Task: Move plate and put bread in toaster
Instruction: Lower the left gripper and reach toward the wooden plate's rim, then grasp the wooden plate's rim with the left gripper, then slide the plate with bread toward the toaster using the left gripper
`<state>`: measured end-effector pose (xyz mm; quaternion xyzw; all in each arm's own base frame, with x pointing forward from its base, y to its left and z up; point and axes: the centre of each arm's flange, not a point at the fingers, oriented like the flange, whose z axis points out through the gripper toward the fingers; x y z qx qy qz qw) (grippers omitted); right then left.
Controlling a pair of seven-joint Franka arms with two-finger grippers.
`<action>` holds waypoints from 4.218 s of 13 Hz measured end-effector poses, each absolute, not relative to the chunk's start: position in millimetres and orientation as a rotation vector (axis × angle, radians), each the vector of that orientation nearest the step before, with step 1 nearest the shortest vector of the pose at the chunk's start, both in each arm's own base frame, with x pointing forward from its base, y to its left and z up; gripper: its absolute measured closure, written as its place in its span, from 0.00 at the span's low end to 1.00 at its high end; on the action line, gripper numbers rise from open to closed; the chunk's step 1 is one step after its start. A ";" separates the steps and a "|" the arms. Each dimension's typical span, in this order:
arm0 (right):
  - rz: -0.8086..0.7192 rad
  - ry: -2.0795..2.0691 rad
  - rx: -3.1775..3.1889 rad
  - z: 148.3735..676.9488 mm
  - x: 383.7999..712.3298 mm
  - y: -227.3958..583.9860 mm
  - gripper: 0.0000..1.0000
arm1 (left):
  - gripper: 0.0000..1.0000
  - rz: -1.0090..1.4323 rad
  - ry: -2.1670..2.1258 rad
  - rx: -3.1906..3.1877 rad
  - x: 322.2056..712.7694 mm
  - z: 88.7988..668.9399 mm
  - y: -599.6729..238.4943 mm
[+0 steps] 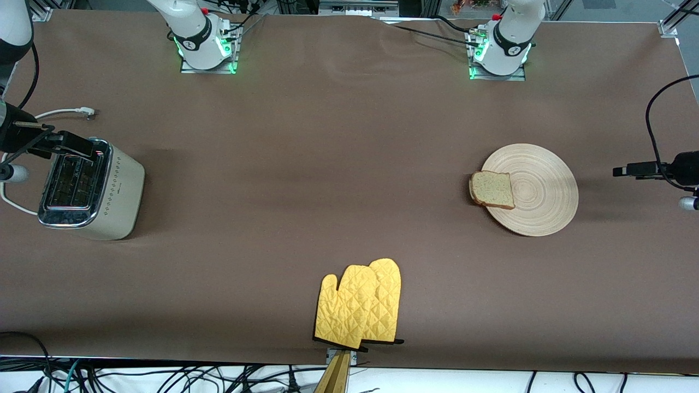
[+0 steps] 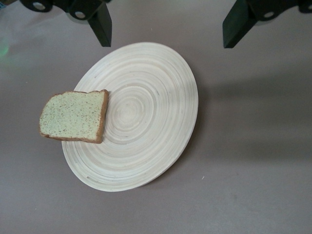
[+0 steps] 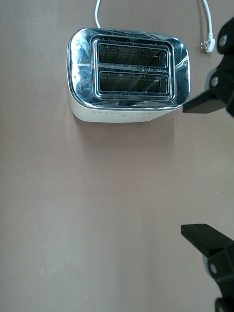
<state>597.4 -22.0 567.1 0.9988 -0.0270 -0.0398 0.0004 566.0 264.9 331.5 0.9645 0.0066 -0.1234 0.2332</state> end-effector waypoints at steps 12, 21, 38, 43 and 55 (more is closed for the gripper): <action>-0.127 -0.087 3.138 566.4 597.7 -22.5 0.00 | 0.00 -0.174 -0.065 2.359 504.5 143.4 252.4; -0.127 -0.087 3.138 566.5 597.7 -22.5 0.00 | 0.63 -0.131 -0.023 2.362 505.8 132.8 253.9; -0.126 -0.085 3.138 566.6 597.8 -21.8 0.00 | 0.86 -0.023 -0.082 2.194 552.7 154.0 163.8; -0.126 -0.086 3.138 566.6 597.8 -22.2 0.00 | 0.86 -0.038 -0.073 2.032 567.2 159.9 98.0; -0.137 -0.087 3.138 562.2 599.7 -22.8 0.00 | 0.86 -0.047 0.053 1.856 574.5 155.8 -212.1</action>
